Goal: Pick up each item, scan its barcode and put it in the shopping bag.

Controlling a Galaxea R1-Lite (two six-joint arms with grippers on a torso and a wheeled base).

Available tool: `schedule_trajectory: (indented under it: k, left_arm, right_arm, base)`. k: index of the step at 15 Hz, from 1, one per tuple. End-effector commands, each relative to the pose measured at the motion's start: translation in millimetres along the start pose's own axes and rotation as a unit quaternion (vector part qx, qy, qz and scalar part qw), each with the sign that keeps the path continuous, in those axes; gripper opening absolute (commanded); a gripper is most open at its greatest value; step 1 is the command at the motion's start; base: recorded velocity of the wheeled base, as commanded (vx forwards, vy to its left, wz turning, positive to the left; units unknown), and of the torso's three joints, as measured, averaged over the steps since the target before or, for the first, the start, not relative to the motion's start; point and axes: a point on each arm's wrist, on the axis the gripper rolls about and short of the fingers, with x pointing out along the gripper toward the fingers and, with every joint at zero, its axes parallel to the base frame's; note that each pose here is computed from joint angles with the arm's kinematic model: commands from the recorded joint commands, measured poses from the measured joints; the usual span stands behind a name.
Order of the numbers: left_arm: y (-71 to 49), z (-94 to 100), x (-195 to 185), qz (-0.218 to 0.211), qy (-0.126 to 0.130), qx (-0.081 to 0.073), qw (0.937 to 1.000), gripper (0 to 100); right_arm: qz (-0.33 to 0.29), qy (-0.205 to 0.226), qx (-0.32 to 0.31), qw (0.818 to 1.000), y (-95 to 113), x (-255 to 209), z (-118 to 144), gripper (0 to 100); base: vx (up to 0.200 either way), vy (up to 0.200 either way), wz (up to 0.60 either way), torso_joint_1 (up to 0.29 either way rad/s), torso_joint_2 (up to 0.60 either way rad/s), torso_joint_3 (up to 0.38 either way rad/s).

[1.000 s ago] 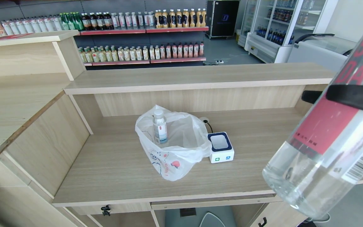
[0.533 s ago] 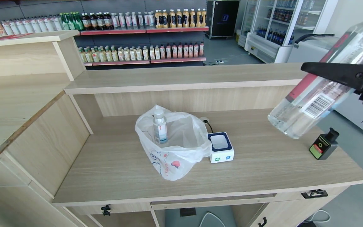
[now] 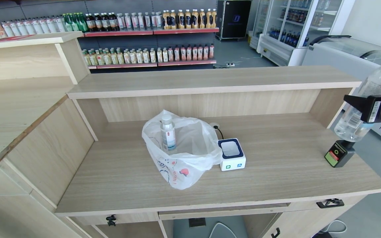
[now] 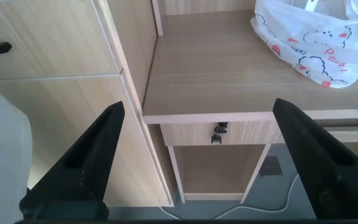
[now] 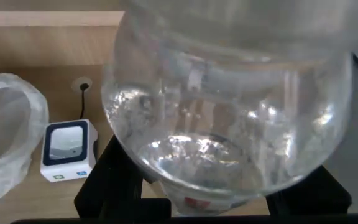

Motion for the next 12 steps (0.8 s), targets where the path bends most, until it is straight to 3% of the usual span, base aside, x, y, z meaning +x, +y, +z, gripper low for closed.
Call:
schedule_trajectory:
  k: [1,6,12]
  left_arm:
    - [0.0,-0.1,0.0,0.0,0.0,0.0,1.0,100]
    - [0.0,-0.1,0.0,0.0,0.0,0.0,1.0,100]
    - [0.0,-0.1,0.0,0.0,0.0,0.0,1.0,100]
  right_arm:
    - [-0.035,0.041,-0.034,0.998,-5.0,20.0,-20.3,0]
    - [-0.037,0.048,-0.082,0.995,-6.2,28.1,-26.4,0]
    - [-0.036,0.051,-0.102,0.993,-5.4,37.2,-32.8,0]
  base:
    - [0.0,0.0,0.0,0.0,0.0,0.0]
    - [0.0,0.0,0.0,0.0,0.0,0.0]
    - [0.0,0.0,0.6,0.001,0.0,0.0]
